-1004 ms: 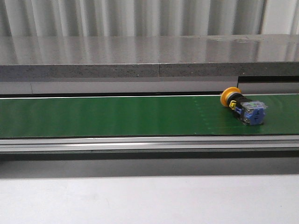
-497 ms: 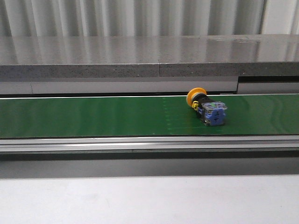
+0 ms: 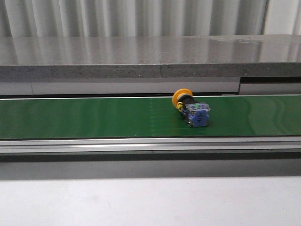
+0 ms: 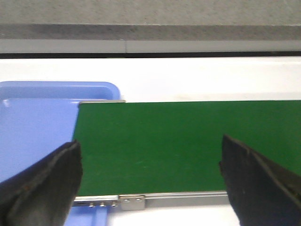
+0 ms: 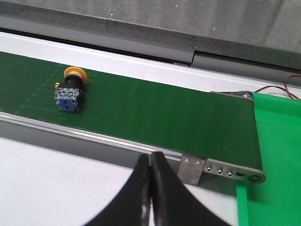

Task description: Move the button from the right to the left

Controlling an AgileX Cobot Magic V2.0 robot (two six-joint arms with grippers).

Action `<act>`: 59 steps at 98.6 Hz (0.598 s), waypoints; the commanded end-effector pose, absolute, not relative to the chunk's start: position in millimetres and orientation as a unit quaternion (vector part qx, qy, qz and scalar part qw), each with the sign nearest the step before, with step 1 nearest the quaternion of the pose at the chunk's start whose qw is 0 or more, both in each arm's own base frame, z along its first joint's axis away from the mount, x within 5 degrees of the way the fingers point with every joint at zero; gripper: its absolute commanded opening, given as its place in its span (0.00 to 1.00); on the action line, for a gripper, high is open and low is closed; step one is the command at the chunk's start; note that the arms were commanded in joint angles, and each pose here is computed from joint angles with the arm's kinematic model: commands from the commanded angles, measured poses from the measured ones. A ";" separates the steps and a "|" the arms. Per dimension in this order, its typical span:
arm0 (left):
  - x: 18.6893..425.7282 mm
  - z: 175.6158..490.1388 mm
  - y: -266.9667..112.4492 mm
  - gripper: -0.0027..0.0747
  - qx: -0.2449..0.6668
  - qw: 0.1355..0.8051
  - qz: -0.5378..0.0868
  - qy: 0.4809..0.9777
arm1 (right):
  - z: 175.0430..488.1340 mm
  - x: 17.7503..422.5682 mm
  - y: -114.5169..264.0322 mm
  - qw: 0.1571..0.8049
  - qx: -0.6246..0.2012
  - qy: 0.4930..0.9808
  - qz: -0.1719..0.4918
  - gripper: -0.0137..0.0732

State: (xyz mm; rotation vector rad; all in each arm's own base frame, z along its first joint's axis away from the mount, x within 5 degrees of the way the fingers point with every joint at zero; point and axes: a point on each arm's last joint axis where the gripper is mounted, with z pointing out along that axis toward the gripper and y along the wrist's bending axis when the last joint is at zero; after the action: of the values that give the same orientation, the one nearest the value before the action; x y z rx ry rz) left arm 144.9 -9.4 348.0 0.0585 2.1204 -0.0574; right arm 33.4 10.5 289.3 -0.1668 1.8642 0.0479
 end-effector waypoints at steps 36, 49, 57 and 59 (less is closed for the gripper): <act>215.7 367.9 -74.0 0.79 0.086 0.405 -0.125 0.902 | 302.8 34.8 10.4 0.626 -0.068 0.776 0.021 0.08; 236.0 366.8 -94.8 0.79 0.086 0.369 -0.103 0.920 | 302.8 34.8 10.4 0.626 -0.068 0.776 0.021 0.08; 248.3 361.9 -107.4 0.79 0.087 0.341 -0.070 0.933 | 302.8 34.8 10.4 0.626 -0.068 0.776 0.021 0.08; 251.1 361.1 -111.4 0.79 0.091 0.336 -0.063 0.935 | 302.8 34.8 10.4 0.626 -0.068 0.776 0.021 0.08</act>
State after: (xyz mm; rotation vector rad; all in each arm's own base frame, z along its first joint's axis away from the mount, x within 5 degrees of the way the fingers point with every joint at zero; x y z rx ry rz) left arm 241.9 -98.7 346.5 0.2499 2.4771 -0.2063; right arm 33.4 10.5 289.3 -0.1668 1.8642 0.0479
